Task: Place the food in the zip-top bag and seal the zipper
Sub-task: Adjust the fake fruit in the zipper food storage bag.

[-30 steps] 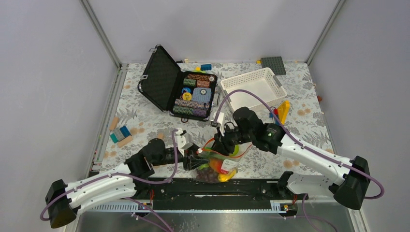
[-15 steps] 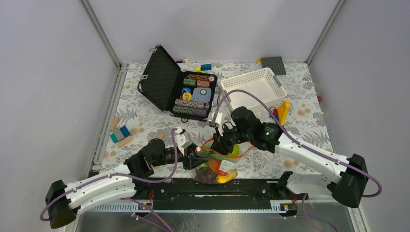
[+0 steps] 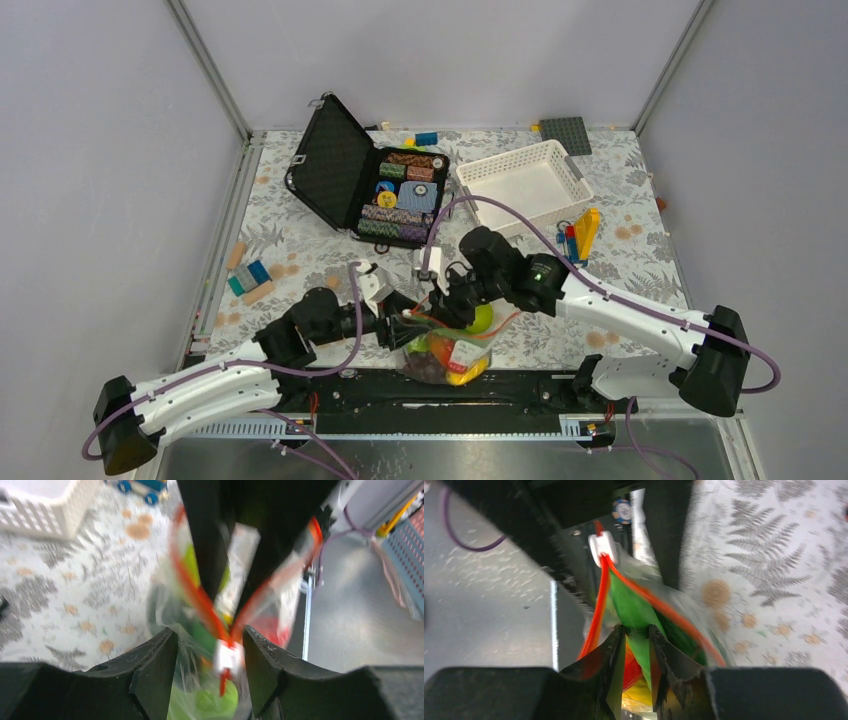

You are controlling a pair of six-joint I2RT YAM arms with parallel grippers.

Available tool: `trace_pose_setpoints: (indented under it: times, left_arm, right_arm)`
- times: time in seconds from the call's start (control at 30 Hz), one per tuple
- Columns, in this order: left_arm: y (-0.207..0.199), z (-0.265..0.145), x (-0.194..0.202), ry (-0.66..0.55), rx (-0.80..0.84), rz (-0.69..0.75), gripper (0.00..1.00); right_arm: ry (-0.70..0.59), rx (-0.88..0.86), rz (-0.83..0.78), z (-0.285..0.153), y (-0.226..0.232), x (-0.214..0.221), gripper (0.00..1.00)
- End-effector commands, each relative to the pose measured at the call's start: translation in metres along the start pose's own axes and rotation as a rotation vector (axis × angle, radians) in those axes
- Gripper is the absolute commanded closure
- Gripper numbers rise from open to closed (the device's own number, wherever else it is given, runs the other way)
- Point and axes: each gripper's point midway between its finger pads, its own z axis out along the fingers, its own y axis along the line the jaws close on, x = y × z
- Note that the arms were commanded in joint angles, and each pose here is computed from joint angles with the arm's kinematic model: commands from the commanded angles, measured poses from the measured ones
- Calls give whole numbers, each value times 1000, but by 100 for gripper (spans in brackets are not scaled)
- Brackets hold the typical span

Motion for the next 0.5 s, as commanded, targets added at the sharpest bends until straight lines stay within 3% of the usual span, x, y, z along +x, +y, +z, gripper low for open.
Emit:
trace_pose_setpoints:
  times: [0.0,0.17,0.23,0.37,0.4,0.47]
  left_arm:
    - [-8,-4,-92,-331,-5,65,48]
    - [-13,-4,-98,-342,20,59,44]
    - [-16,-3,-96,-328,32,64,57]
    - [-13,1,-90,-288,24,62,94]
    - [-12,2,-89,-283,18,61,100]
    - [-10,3,-89,-281,9,58,100]
  right_arm:
    - [33,-220,-41,5,51,9,82]
    - [25,-247,-65,6,54,9,82]
    - [24,-206,-64,7,47,7,82]
    - [-6,-108,-76,1,35,-1,81]
    - [-18,-81,-85,-3,32,-3,77]
    - [-36,-15,-99,-12,25,-4,64]
